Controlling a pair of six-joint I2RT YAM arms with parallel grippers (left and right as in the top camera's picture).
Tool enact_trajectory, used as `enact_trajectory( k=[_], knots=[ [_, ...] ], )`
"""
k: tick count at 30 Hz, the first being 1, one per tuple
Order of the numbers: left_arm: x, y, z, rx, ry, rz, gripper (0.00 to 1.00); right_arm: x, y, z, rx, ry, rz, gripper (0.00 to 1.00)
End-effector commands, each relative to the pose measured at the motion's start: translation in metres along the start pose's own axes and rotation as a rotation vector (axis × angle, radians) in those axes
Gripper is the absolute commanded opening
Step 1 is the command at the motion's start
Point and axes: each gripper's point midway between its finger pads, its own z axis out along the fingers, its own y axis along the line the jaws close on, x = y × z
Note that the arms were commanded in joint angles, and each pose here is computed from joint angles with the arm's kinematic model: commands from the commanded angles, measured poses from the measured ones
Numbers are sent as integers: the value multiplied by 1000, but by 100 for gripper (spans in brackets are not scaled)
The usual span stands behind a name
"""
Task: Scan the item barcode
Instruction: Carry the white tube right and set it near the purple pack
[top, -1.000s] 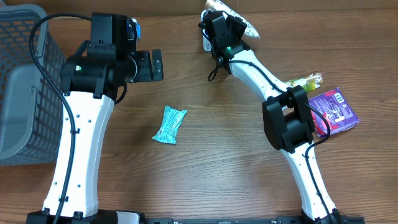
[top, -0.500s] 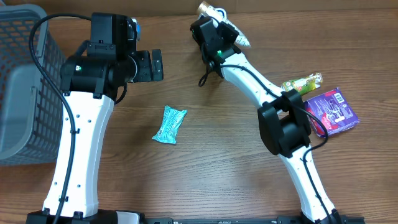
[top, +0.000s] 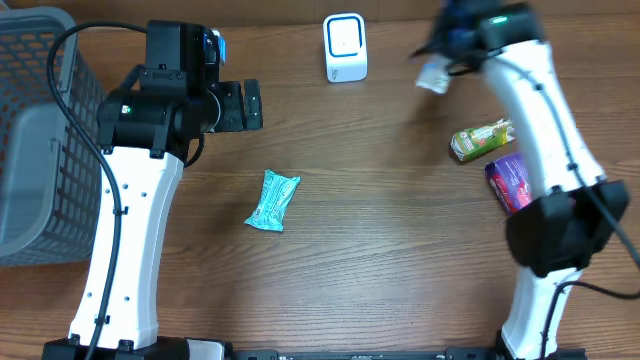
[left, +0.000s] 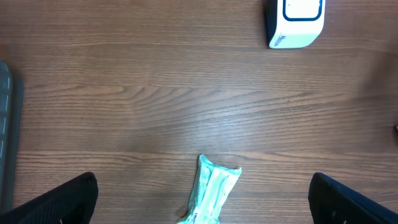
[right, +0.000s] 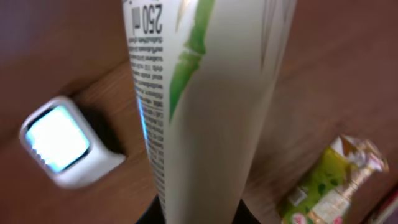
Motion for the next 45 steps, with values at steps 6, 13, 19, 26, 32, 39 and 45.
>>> enact_trajectory(
  k=[6,13,19,26,32,39,45],
  knots=[
    [2,1,5,-8,13,23,100,55,-51,86,32,239,322,4],
    [2,1,5,-8,13,23,100,97,-96,118,169,269,393,4],
    [2,1,5,-8,13,23,100,89,-148,116,305,259,441,4],
    [2,1,5,-8,13,23,100,81,-212,106,428,298,545,4],
    [2,1,5,-8,13,23,100,82,-218,103,318,420,442,27],
    [2,1,5,-8,13,23,100,65,-200,78,254,435,311,100],
    [2,1,5,-8,13,23,100,31,-155,28,140,331,173,100]
  ],
)
